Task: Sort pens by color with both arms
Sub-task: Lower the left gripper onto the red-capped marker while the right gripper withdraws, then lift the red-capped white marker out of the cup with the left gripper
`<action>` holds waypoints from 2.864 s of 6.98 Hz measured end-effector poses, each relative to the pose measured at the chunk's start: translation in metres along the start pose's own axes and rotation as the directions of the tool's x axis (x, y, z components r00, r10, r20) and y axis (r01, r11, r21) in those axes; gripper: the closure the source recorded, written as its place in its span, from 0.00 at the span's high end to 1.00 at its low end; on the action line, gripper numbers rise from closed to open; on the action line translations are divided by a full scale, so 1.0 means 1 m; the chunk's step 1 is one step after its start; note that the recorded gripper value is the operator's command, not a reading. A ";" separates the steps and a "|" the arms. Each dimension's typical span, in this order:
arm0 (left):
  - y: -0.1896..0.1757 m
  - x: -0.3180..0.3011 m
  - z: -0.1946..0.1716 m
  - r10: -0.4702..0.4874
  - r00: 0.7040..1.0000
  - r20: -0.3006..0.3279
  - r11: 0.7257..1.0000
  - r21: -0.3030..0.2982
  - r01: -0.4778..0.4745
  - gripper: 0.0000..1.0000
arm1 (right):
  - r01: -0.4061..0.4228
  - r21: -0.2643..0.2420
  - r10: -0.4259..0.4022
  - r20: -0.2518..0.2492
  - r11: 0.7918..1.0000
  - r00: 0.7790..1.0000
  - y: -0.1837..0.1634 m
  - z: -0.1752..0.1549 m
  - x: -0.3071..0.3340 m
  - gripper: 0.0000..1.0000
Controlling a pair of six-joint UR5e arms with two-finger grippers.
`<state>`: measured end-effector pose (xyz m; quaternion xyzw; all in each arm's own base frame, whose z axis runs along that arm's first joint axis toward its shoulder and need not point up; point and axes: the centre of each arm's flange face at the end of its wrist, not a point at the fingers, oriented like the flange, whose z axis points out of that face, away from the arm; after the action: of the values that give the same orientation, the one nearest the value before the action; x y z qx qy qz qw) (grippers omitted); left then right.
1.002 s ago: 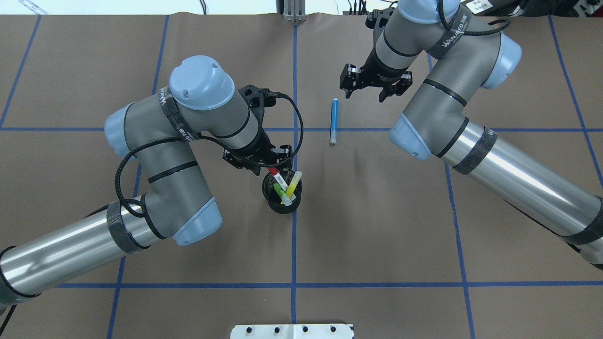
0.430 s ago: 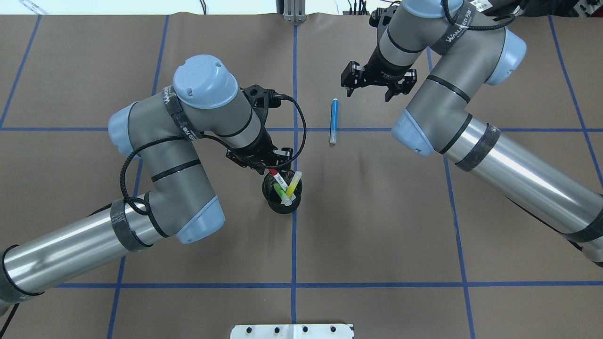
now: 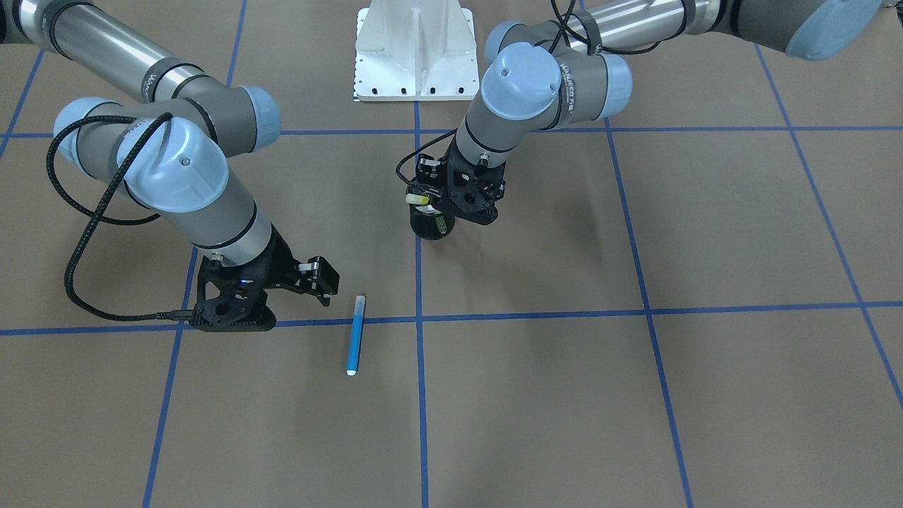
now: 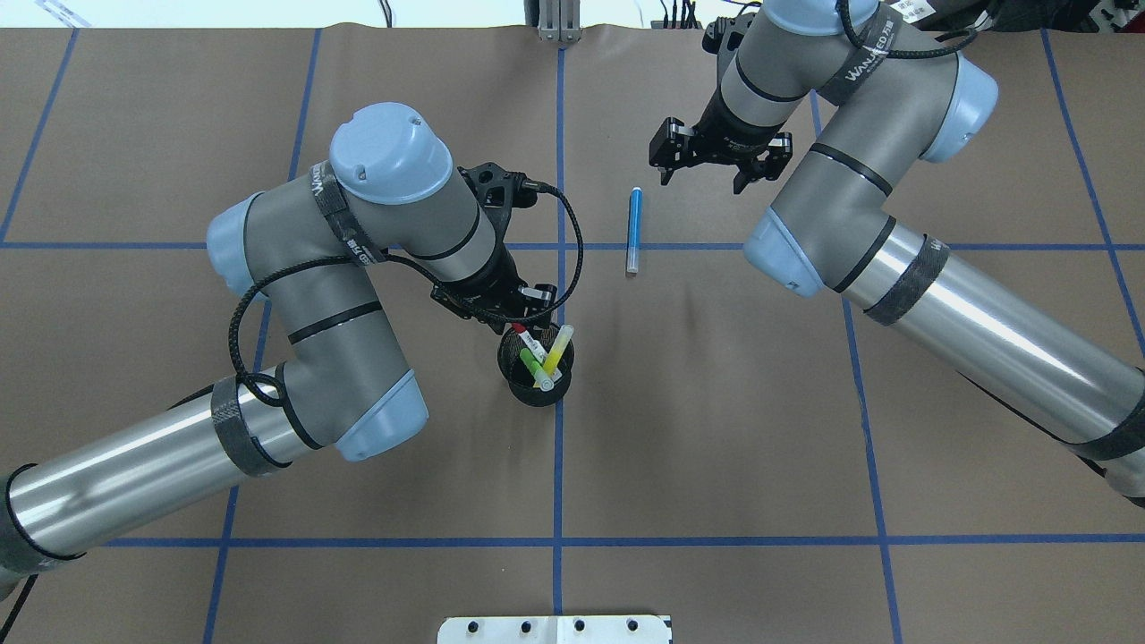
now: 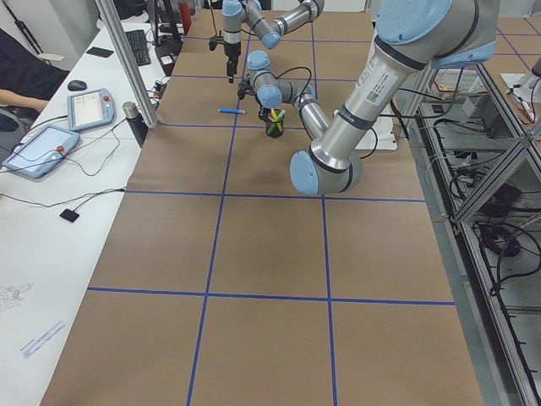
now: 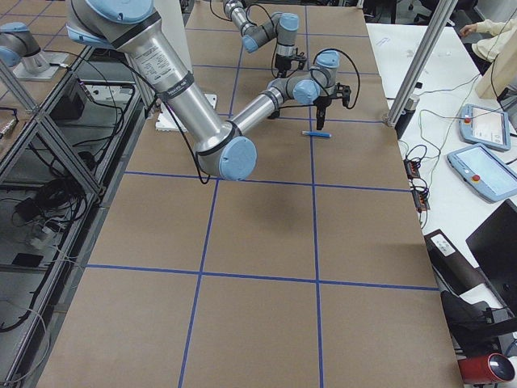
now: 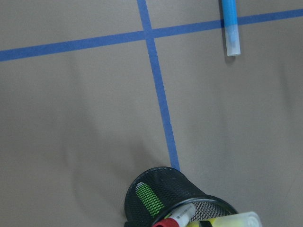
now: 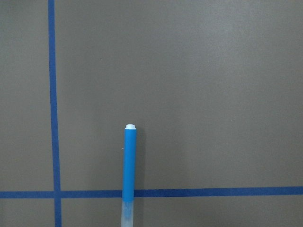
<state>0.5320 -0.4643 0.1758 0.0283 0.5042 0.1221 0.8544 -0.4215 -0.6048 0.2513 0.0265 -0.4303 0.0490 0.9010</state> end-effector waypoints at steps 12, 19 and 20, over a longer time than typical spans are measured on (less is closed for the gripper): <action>-0.013 0.000 -0.004 -0.032 0.999 -0.001 0.999 0.010 0.032 0.43 | -0.004 -0.002 0.004 -0.005 1.000 1.000 -0.002 0.002 0.001 0.98; -0.015 0.001 0.002 -0.030 1.000 -0.007 1.000 0.008 0.030 0.19 | -0.007 0.002 0.007 -0.005 1.000 1.000 -0.004 0.000 0.003 0.98; -0.015 0.003 0.001 -0.029 1.000 -0.009 1.000 0.009 0.029 0.19 | -0.008 0.003 0.008 -0.006 1.000 1.000 -0.005 0.000 0.004 0.98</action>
<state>0.5369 -0.4783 0.1715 0.0246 0.5091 0.1075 0.8536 -0.4183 -0.6094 0.2540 0.0259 -0.4279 0.0533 0.9019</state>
